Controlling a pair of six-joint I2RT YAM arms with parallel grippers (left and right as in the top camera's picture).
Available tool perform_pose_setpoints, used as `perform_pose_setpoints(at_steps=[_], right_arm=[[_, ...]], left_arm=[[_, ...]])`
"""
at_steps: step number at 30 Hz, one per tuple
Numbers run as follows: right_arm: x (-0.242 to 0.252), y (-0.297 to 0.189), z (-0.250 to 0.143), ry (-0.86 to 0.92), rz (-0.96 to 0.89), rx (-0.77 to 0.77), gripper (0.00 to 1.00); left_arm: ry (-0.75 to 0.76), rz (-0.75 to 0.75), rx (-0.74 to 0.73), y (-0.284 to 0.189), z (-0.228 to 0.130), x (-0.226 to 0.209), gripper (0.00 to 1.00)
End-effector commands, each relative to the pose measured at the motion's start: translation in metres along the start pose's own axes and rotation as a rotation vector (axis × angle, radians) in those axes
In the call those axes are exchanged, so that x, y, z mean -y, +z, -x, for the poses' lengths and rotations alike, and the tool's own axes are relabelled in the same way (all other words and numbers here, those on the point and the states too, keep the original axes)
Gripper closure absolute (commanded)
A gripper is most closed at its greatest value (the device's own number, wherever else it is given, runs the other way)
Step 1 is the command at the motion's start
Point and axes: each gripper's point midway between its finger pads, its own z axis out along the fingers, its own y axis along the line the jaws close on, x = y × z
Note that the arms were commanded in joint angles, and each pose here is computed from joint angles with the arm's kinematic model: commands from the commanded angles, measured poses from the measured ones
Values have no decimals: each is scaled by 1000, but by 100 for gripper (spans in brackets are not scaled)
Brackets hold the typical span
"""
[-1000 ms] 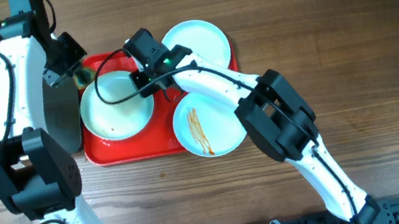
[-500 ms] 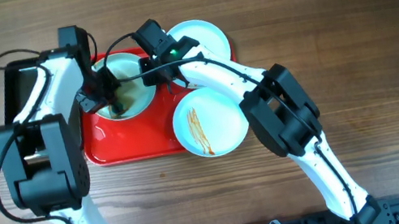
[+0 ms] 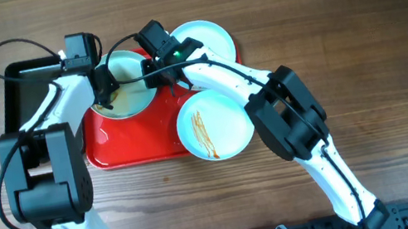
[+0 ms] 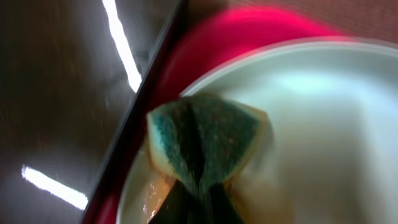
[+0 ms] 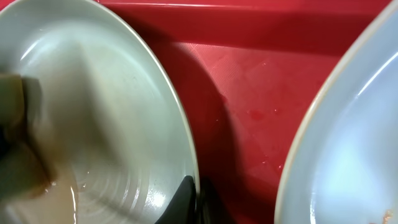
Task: Clean dirty plates on tray and stack at the side
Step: 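Scrub the plate again with the sponge in the left gripper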
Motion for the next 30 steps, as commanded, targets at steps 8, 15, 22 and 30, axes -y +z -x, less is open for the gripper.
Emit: perform_pose_setpoints(at_steps=[8,15,22,30], right_arm=[[16,10,-7,5,-45,-21,96],[16,10,-7,-5,-45,-22,96],[9,10,-12,-30,-6,-48,96],[-4,6,-41,-59,94,-191,53]], left_arm=[[107,75,270,9,53,5,96],[22,-32,448,-42,90,38,96],[-45,-72,386,-110,78,20,96],[-102,-336,2,-130,11,1,96]])
